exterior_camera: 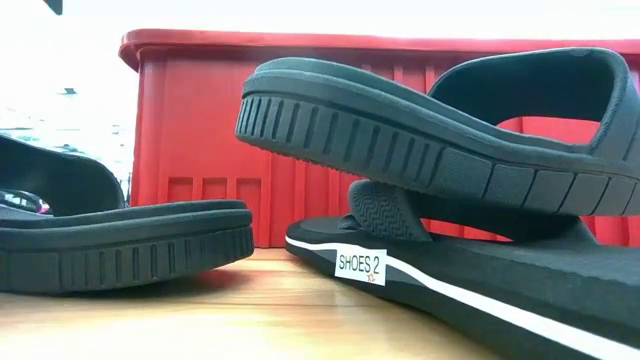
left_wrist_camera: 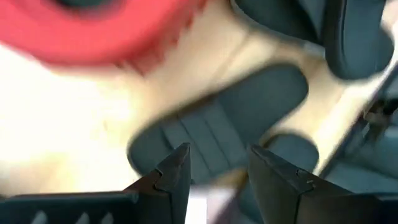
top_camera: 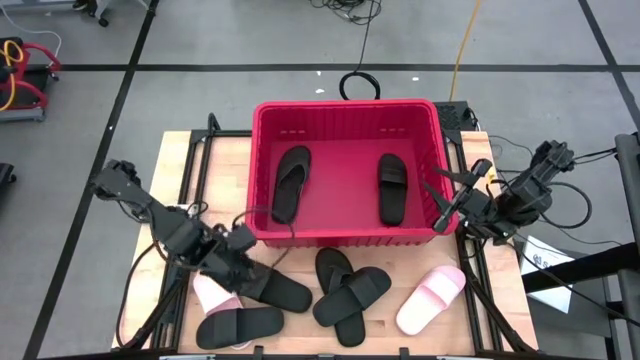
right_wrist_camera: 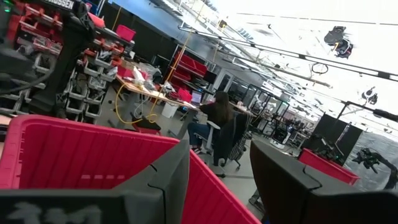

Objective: Pick and place slides into bin
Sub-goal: Put the black slide into the red bin

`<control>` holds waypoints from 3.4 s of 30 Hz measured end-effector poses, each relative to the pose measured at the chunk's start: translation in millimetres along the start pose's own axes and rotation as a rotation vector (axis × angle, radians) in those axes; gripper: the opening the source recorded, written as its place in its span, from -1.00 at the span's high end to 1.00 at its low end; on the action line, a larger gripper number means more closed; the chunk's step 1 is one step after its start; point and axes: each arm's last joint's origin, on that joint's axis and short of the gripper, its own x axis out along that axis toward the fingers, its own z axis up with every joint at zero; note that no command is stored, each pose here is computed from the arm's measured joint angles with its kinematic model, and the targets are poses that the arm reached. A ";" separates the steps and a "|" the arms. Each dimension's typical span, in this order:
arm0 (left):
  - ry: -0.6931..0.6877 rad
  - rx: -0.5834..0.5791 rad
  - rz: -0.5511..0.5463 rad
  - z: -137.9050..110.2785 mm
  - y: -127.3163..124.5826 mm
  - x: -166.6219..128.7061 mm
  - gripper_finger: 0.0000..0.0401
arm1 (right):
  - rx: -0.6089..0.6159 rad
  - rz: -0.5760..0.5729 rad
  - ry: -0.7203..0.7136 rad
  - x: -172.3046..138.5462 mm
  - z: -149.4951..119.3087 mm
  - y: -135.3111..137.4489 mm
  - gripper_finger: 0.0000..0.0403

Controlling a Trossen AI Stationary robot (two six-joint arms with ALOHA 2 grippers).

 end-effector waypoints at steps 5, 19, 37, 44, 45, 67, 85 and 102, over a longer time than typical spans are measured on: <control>0.012 -0.041 0.033 -19.1 -1.0 -2.8 0.26 | 0.000 0.000 0.000 0.0 0.0 0.0 0.21; -0.024 -0.203 -0.156 -62.8 -0.8 36.2 0.26 | 0.010 0.001 0.001 0.2 0.0 1.2 0.21; 0.001 -0.301 -0.237 -83.2 56.9 102.4 0.26 | 0.004 0.003 0.002 0.5 -0.1 3.1 0.21; -0.009 -0.296 -0.250 -88.2 68.1 121.4 0.26 | 0.022 0.003 0.002 0.5 -0.1 3.4 0.21; -0.009 -0.297 -0.246 -88.5 69.3 122.4 0.26 | 0.022 0.003 0.002 0.5 -0.1 3.4 0.21; -0.110 -0.360 -0.576 -91.5 73.3 146.0 0.26 | 0.040 0.003 0.002 0.6 -0.1 3.4 0.21; -0.119 -0.347 -0.618 -90.5 69.8 143.5 0.98 | 0.040 0.003 0.002 0.6 -0.1 3.4 0.21; -0.129 -0.337 -0.795 -80.8 58.5 107.9 1.00 | 0.040 0.003 0.002 0.6 -0.1 3.4 0.21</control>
